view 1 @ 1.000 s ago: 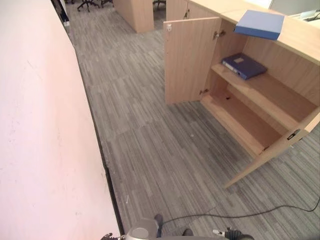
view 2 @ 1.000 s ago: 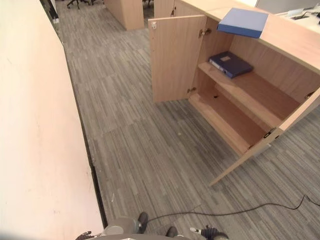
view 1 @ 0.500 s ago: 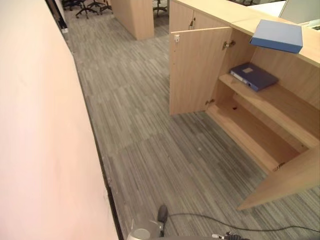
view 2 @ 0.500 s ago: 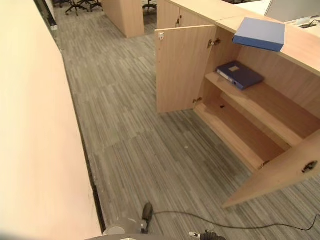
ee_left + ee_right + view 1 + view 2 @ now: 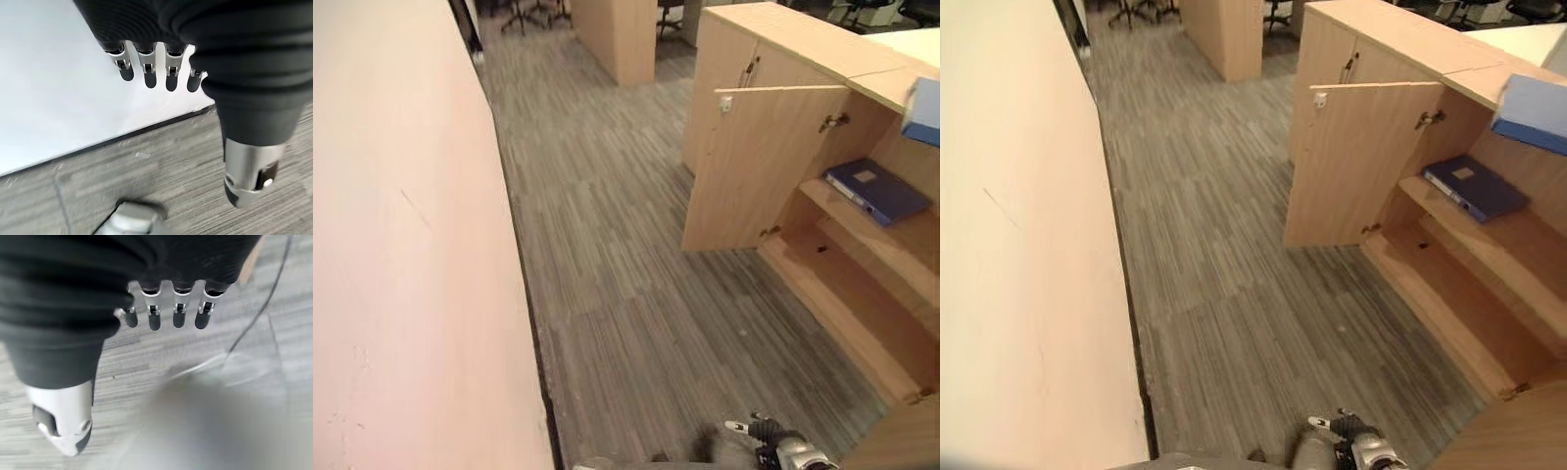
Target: Put the empty folder in the office cabinet
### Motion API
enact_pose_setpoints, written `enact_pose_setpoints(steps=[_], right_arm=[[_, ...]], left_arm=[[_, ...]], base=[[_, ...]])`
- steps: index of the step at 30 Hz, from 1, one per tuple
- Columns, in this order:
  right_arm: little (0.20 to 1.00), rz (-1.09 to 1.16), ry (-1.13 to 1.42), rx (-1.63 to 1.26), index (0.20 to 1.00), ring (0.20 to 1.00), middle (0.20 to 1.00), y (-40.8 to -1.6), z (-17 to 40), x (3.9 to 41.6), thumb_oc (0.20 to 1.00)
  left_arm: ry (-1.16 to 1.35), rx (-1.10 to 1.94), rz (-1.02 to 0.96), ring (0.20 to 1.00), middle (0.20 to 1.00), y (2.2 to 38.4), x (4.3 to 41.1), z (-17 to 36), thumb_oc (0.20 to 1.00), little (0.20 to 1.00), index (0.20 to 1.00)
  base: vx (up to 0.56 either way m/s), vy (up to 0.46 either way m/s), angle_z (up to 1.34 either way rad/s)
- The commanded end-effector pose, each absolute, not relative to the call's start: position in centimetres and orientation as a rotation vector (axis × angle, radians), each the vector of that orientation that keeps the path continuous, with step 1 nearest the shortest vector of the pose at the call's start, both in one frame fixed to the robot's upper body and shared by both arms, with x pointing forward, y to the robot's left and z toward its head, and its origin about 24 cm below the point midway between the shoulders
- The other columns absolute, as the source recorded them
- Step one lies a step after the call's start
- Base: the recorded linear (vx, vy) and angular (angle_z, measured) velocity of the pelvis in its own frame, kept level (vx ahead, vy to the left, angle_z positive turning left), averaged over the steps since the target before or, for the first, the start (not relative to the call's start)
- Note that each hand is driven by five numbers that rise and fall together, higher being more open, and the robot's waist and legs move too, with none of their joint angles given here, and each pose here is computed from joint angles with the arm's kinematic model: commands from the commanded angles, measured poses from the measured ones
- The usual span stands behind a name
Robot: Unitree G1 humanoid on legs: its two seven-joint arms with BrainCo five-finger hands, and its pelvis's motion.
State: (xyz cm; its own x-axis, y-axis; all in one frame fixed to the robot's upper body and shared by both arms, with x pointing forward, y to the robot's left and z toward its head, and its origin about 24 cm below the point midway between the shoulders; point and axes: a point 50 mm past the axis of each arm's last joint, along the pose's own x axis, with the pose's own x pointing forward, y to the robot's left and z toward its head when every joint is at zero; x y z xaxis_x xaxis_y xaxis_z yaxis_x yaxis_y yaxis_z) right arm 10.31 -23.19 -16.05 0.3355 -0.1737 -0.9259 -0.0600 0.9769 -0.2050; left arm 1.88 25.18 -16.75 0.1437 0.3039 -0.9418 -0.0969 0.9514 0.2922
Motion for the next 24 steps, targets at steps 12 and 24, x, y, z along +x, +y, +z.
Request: enact_pose_setpoints(steps=[12,24], right_arm=[[1.0,-0.142,1.27,-0.206,1.0,1.0,1.0,-24.6,-16.1,8.7,1.0],[1.0,-0.179,1.247,-0.243,1.0,1.0,1.0,-26.0,-15.5,9.7,1.0]], left_arm=[[1.351,0.239,0.231,1.0,1.0,25.0,3.9,-16.7,1.0,1.0,1.0],[1.291,0.218,0.272,1.0,1.0,25.0,5.4,-16.4,1.0,1.0,1.0]], base=[[0.32,-0.111,0.11],[0.15,-0.026,-0.18]])
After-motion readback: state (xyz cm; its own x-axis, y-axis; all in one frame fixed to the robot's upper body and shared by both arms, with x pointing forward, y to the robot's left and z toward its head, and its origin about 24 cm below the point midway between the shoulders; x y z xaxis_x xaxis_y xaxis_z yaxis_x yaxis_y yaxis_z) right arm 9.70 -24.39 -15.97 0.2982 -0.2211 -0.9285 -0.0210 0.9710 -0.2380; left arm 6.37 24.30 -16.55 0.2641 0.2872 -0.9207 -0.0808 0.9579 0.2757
